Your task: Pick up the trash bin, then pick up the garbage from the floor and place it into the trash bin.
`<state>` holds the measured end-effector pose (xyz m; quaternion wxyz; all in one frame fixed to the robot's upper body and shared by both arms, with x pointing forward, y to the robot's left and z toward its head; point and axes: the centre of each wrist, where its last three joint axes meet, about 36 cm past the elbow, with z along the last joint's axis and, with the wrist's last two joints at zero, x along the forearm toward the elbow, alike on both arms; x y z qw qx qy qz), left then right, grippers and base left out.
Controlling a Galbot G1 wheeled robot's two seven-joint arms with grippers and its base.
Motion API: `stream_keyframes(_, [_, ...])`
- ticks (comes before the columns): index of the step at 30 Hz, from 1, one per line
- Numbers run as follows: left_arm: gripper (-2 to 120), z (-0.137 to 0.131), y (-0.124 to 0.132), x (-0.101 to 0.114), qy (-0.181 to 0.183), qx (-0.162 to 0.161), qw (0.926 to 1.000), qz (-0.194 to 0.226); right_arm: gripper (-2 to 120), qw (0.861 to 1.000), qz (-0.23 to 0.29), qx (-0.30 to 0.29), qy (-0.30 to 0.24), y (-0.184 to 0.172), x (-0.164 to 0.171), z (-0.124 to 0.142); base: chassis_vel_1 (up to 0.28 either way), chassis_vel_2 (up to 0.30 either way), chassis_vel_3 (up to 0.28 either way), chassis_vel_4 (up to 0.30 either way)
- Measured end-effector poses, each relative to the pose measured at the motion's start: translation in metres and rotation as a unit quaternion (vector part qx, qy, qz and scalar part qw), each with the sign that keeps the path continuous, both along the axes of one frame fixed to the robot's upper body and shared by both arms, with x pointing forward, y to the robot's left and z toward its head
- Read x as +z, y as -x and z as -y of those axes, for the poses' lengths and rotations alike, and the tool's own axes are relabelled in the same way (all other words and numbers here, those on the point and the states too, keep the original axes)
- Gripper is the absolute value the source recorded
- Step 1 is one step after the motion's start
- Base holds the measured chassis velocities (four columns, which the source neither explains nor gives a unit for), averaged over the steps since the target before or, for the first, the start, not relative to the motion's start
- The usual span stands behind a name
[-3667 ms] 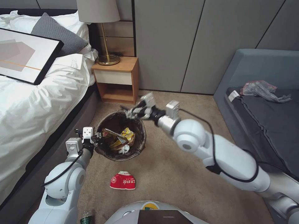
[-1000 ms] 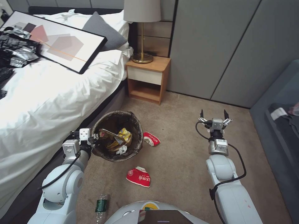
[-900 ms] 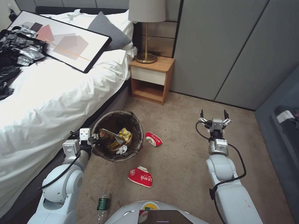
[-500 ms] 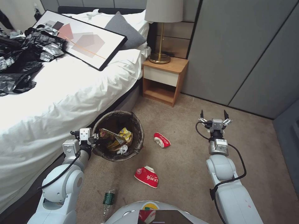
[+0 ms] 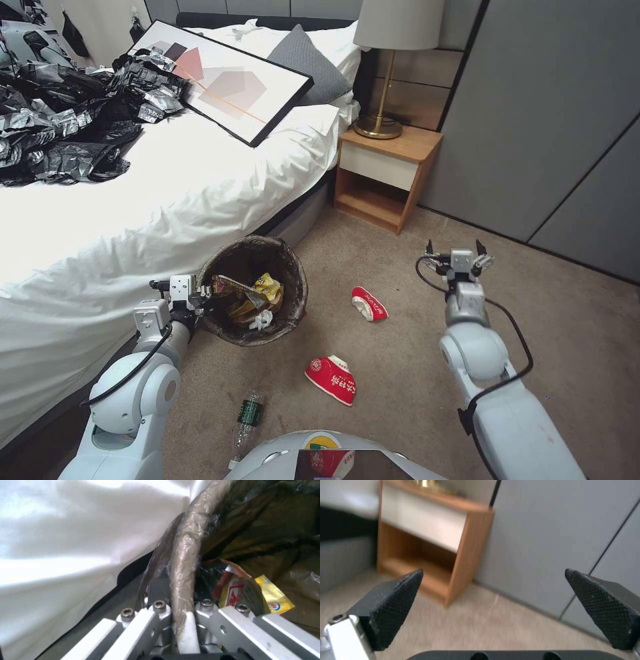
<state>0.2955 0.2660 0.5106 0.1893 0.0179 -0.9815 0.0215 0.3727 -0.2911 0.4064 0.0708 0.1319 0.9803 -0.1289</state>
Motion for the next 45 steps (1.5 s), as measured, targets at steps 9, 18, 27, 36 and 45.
stream_keyframes(9, [0,0.002,0.001,0.001,-0.008,0.002,1.0,0.002,100,0.963,-0.26,0.056,-0.039,-0.093,0.094,-0.024,0.0,0.0,0.0,0.0])
stream_keyframes(18, [0,0.001,0.003,0.0,-0.011,0.008,0.9999,0.0,100,0.906,-0.387,0.153,-0.081,-0.194,0.053,-0.046,0.0,0.0,0.0,0.0])
stream_keyframes(27, [0,0.001,0.0,-0.003,-0.009,0.006,0.9999,-0.003,100,0.883,-0.432,0.166,-0.082,-0.2,0.006,-0.079,0.0,0.0,0.0,0.0])
stream_keyframes(36, [0,-0.001,-0.002,-0.006,-0.007,0.007,0.9999,-0.004,100,0.877,-0.451,0.148,-0.074,-0.191,-0.021,-0.074,0.0,0.0,0.0,0.0])
stream_keyframes(45, [0,-0.001,-0.004,-0.006,-0.006,0.007,1.0,-0.002,100,0.866,-0.477,0.137,-0.065,-0.165,-0.052,-0.071,0.0,0.0,0.0,0.0])
